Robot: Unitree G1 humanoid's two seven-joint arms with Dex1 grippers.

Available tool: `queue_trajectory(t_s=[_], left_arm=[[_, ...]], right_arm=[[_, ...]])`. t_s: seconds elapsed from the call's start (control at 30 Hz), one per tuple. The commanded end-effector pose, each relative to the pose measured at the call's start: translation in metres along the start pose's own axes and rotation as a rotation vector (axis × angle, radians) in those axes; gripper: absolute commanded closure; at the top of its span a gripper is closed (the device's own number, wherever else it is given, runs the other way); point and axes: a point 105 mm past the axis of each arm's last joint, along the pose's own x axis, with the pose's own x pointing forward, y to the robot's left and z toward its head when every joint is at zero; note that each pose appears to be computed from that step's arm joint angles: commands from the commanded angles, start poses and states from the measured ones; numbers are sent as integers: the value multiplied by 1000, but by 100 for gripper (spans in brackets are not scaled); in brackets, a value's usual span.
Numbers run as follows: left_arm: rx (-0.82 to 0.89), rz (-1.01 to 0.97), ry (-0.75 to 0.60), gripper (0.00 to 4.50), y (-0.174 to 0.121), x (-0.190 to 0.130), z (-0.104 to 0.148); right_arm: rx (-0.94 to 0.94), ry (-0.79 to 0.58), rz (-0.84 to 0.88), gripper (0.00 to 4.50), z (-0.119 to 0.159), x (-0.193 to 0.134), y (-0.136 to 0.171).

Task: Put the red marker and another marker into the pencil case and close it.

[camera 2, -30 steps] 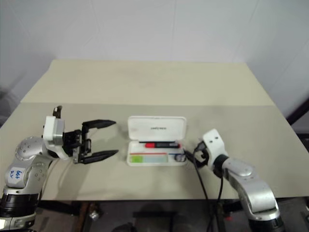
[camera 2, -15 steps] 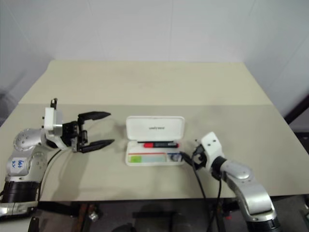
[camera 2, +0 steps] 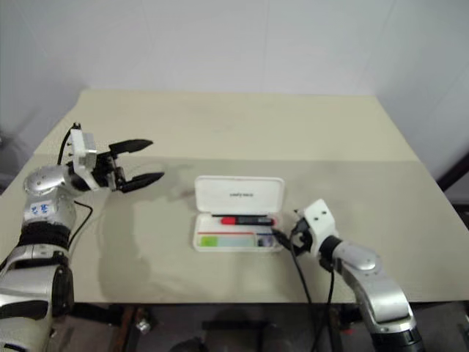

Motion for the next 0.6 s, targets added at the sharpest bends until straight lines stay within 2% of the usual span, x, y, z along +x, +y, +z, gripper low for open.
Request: queue_trajectory(t_s=[0.03,0.17,0.4,0.5,0.6], left_arm=[[2,-9,28,0,4,4,-3],[-28,5,58,0,9,10,-7],[-59,-7,93,0,10,18,-11],[-72,-37,92,63,7,22,-10],[-79,-43,107,161,7,24,-11]], right_arm=[[-55,-68,-49,6,18,-9,-20],[-69,-105,-69,6,26,-17,-31],[-77,-121,-89,6,27,-27,-33],[-77,-128,-103,0,28,-29,-36],[-70,-149,-107,0,32,-32,-37]])
